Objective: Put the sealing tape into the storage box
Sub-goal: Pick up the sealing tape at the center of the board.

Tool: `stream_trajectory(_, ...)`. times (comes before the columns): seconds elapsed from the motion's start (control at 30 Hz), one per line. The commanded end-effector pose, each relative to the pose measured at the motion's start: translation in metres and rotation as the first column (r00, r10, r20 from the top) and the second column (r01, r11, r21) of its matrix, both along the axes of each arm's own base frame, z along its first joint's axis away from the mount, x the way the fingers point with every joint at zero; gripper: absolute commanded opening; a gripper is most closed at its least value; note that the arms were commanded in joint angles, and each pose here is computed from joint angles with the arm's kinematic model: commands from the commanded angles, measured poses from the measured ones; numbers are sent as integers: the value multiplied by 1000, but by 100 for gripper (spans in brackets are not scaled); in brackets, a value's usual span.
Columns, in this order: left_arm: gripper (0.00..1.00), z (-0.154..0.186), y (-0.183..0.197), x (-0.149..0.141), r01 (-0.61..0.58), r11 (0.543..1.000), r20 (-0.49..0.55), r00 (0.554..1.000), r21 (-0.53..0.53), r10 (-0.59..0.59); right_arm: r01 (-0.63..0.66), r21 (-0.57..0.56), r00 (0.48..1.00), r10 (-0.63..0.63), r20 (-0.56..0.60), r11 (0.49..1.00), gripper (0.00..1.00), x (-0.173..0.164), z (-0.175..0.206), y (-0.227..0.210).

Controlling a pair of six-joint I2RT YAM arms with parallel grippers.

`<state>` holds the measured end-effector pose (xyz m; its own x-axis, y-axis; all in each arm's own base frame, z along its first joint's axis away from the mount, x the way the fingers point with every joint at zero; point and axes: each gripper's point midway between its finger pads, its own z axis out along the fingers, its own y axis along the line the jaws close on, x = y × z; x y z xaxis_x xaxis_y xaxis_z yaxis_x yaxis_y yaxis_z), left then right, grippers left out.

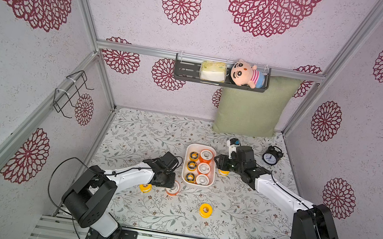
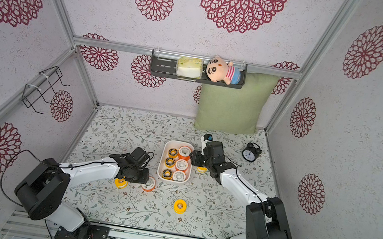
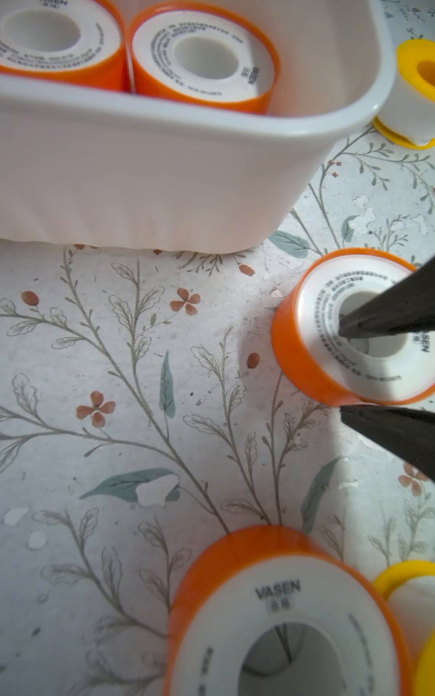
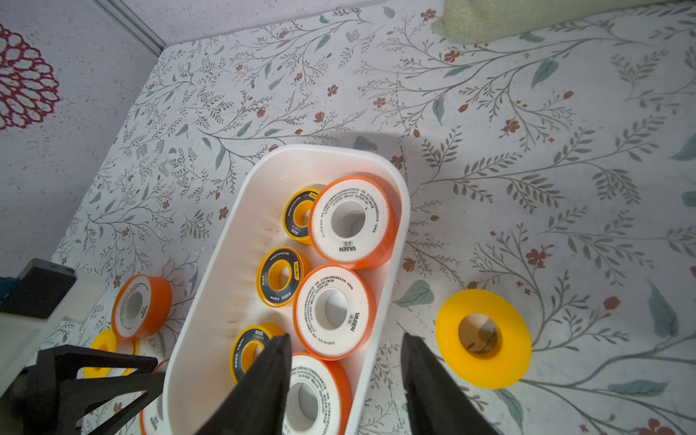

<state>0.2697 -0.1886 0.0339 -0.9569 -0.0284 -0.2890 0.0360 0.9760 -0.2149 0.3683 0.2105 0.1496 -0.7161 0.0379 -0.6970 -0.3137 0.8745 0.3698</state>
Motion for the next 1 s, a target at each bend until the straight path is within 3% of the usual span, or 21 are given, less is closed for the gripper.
stream_trajectory(0.0, 36, 0, 1, 1, 14, 1000, 4, 1000, 27, -14, 10, 27, 999, -11, 35, 1000, 53, 0, 17, -2)
stream_trajectory(0.37, 39, -7, 0, -14, 104, 992, -50, 994, 76, -101, 9, 20, 1000, -10, 18, 1000, 54, 0, 9, -2)
stream_trajectory(0.6, 37, -16, 2, -13, 104, 987, -70, 993, 126, -96, 6, 19, 1000, -6, 8, 1000, 54, 0, 7, -1)
stream_trajectory(0.77, 29, -20, 3, -11, 105, 980, -77, 993, 171, -93, -20, 21, 1000, 20, -6, 1000, 54, -3, 2, 2)
stream_trajectory(0.83, 22, -16, 6, -8, 96, 977, -62, 994, 191, -85, -44, 18, 999, 45, -25, 999, 54, -4, -4, 6)
stream_trajectory(0.97, 21, 6, 8, -1, 81, 976, -4, 997, 202, -82, -70, 15, 995, 71, -73, 997, 53, -6, -20, 11)
